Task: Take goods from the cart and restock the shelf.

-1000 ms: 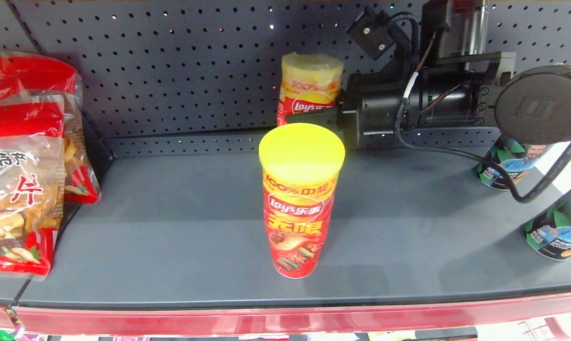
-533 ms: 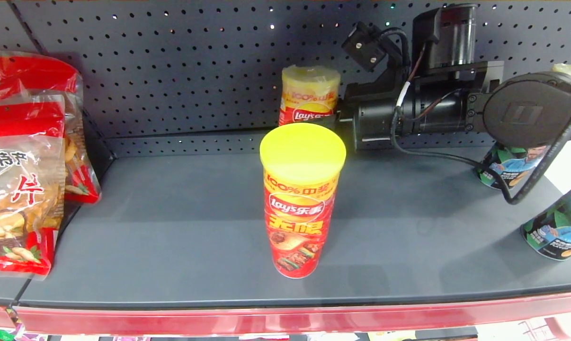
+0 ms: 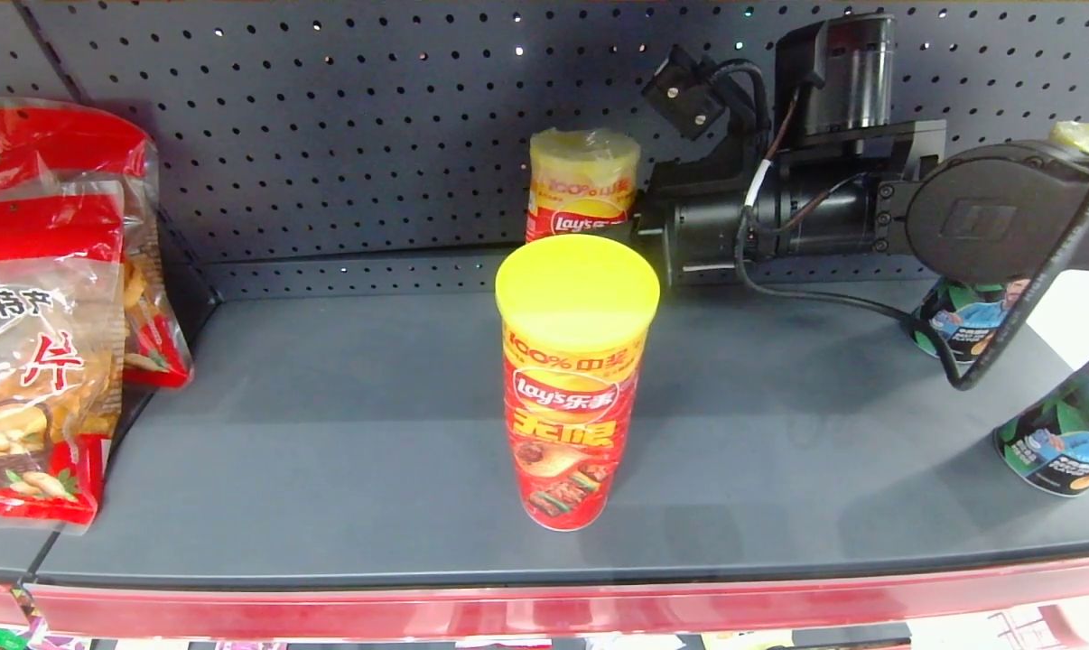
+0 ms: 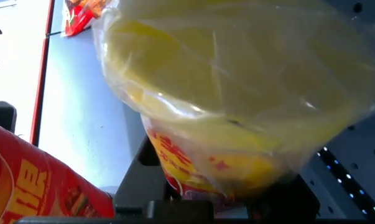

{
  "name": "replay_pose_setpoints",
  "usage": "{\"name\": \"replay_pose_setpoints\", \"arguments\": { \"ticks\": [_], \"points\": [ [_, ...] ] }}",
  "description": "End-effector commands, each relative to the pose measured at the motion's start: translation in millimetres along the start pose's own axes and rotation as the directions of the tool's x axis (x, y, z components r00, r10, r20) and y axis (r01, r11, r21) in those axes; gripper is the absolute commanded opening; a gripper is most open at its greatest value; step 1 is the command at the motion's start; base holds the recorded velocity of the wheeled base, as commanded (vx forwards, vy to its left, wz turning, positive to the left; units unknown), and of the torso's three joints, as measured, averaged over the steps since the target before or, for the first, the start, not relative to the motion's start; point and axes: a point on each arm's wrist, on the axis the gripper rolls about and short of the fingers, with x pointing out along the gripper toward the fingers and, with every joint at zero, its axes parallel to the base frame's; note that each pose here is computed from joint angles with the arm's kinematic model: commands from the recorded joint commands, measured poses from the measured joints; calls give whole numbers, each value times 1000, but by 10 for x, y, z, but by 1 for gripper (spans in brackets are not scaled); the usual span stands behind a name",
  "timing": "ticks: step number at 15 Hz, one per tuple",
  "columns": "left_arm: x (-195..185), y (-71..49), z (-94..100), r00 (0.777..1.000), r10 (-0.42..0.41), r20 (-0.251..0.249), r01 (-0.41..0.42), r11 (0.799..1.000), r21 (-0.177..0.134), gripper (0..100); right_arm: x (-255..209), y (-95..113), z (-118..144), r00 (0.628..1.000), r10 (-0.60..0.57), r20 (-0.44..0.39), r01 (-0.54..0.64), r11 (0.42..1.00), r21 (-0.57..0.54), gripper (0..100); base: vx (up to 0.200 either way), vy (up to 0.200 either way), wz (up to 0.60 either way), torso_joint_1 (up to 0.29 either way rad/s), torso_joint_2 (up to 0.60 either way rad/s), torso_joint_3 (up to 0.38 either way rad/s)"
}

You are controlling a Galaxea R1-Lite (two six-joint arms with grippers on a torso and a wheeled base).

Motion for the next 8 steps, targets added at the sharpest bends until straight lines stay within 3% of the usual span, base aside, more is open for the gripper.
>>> {"name": "replay_pose_setpoints", "arguments": {
  "ticks": [1,2,3,8],
  "points": [
    [2,0,-2,1000,1,-2,-1,1000,-1,100,8,2,-23,1000,3,-7,-3,1000,5,0,0,0,0,0,0,0],
    [1,0,3,1000,1,-1,-1,1000,-1,100,10,4,-32,1000,4,-9,-4,1000,7,0,0,0,0,0,0,0],
    [2,0,-2,1000,1,-2,-1,1000,-1,100,16,12,-42,1000,7,-13,-7,1000,9,100,0,0,0,0,0,0],
    [1,0,3,1000,1,-1,-1,1000,-1,100,24,45,-43,1000,16,-16,-16,1000,11,100,0,0,0,0,0,0]
  ]
}}
